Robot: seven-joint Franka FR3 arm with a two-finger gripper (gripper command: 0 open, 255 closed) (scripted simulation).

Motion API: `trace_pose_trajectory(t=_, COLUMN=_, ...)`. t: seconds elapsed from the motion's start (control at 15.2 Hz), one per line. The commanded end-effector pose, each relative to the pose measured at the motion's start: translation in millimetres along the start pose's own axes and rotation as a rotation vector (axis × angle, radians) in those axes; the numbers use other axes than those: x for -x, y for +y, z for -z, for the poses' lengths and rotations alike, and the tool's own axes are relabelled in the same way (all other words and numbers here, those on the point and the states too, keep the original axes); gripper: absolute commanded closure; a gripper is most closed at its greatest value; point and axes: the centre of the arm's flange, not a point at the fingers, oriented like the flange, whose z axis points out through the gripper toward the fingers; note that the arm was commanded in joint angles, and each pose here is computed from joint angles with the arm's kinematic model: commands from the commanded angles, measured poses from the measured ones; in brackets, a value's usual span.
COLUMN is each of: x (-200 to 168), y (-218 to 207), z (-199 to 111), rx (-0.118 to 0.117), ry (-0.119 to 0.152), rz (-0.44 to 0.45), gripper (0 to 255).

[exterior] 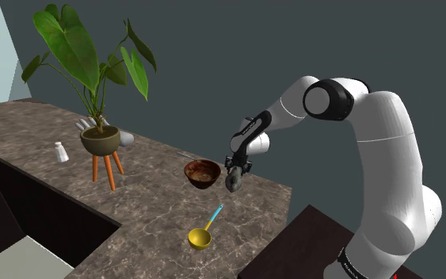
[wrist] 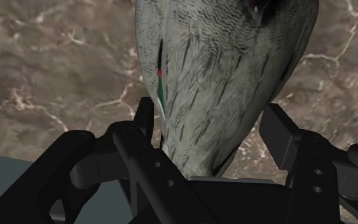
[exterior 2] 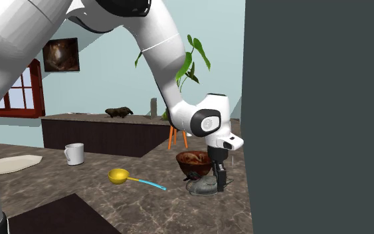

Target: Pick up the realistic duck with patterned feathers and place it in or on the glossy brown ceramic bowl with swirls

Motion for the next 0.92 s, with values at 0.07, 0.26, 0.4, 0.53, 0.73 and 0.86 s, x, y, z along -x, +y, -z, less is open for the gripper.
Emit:
trace_pose_trajectory(t=0.07, x=0, y=0, z=0, rx=0.000, ry=0.000, rz=0.000, gripper=255)
trace_pose_trajectory(t=0.26, x=0, y=0, z=0, rx=0.000, ry=0.000, rz=0.000, gripper=255)
trace_pose_trajectory(t=0.4, x=0, y=0, z=0, rx=0.000, ry=0.000, rz=0.000, gripper=255)
trace_pose_trajectory(t=0.53, x=0, y=0, z=5, rx=0.000, ry=0.000, rz=0.000, gripper=255)
trace_pose_trajectory(t=0.73, x=-1, y=-2, z=21, rx=0.000, ry=0.000, rz=0.000, gripper=255)
trace_pose_trajectory(t=0.86, x=-2, y=-3, z=31, rx=0.000, ry=0.000, rz=0.000, gripper=255)
